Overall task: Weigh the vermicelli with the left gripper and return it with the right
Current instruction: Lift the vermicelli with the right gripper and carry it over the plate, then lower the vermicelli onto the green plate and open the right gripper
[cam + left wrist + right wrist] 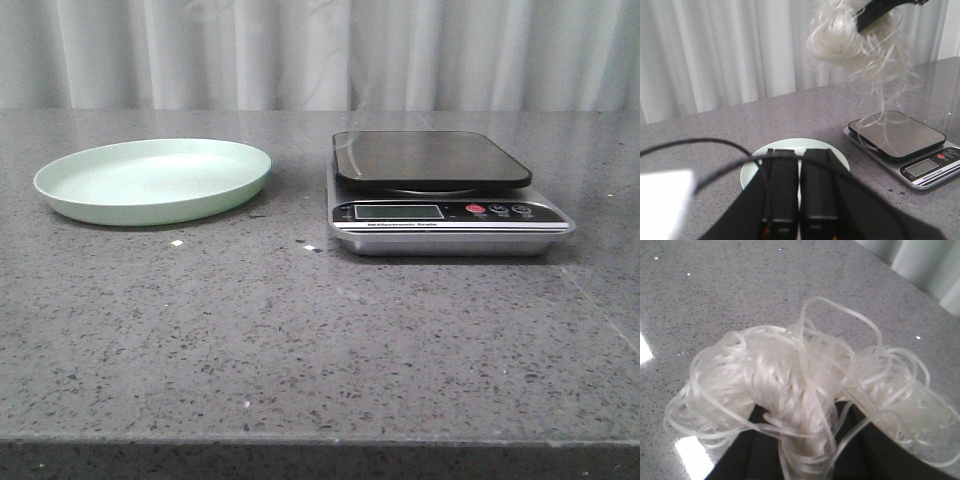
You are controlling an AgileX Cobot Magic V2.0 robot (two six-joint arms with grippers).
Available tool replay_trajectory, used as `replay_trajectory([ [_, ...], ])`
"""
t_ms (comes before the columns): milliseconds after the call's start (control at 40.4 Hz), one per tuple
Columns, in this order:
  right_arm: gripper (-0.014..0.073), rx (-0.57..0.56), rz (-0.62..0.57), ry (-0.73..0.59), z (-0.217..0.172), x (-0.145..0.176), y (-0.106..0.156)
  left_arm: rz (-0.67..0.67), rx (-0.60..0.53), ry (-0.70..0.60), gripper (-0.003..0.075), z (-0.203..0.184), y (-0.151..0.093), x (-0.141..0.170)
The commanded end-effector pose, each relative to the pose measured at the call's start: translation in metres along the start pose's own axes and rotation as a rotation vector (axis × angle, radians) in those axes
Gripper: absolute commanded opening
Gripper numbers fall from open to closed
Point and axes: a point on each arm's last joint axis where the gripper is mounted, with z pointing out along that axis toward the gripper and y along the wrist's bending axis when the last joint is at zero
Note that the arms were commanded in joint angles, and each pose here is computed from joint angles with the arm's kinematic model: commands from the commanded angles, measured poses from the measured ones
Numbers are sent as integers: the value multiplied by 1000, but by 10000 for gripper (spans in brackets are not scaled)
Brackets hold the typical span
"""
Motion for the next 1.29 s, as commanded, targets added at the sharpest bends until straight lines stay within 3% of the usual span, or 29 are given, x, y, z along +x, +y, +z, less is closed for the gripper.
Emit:
replay_trajectory([
  [0,151,-7,-11,-182,-6,-22,12,-4,16,-94,137,-1,-1,-14],
  [223,151,-34,-17,-184,52,-14,27,-4,16,-94,136,-1,-1,-14],
  [545,151,-46,-11,-58,111,14,26,-4,16,-95,136,-1,-1,-15],
  [793,151,-24,-60,57,128,31,23,-4,16,-95,137,-1,-1,-15],
  [1264,154,5,-96,72,131,34,20,-4,16,-95,137,-1,-1,-15],
])
